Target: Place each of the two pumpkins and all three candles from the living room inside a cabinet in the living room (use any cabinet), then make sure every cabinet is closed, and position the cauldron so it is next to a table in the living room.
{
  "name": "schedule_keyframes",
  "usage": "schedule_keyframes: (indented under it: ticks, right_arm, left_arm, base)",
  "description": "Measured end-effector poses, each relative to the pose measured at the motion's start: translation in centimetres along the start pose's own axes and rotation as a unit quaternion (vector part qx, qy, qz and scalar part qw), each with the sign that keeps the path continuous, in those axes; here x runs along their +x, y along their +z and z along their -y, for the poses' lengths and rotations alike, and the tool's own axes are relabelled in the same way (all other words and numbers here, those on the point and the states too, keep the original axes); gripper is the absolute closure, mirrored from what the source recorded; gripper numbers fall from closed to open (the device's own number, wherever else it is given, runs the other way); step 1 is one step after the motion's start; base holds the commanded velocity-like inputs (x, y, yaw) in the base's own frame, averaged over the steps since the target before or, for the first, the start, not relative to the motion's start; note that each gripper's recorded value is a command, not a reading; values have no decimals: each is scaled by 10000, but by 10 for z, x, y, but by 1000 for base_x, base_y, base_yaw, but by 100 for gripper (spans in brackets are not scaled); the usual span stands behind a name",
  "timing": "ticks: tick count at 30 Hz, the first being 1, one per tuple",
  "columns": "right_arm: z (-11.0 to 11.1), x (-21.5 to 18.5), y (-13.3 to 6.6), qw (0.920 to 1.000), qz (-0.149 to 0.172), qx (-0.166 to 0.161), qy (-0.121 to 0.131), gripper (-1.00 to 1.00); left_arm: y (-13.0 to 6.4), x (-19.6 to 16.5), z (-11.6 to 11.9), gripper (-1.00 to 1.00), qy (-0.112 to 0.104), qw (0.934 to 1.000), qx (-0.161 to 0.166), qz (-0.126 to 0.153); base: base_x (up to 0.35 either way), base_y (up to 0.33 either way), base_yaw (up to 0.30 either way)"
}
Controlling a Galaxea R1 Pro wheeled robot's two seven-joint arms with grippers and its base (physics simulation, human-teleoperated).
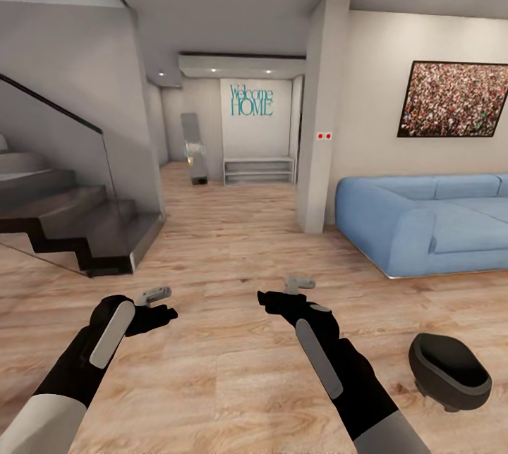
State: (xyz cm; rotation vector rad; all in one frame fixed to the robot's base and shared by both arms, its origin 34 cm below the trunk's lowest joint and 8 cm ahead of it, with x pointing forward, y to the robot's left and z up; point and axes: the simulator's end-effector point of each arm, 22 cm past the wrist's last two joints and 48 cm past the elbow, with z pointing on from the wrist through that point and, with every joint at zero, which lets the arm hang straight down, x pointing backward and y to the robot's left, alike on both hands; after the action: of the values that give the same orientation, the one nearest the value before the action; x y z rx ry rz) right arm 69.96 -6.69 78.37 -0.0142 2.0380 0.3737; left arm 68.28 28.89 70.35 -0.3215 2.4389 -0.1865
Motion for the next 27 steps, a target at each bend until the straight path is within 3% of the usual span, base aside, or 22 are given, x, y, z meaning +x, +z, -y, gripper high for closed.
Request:
schedule_keyframes:
  ticks: [6,16,27]
  right_arm:
    - [5,14,7,9999,-157,53,-6,-100]
    - [4,6,5,10000,-23,29,19,-100]
    - [4,7,6,10000,-31,25,26,-100]
  left_arm:
    - [4,3,-1,-100,-1,10000,-14,-45]
    - [6,5,-2,-100,0,10000,-23,-75]
    - [6,6,-1,-100,-1,10000,-16,-78]
  base:
    - [40,0,12]
    - [301,0,-3]
    - [332,0,-247]
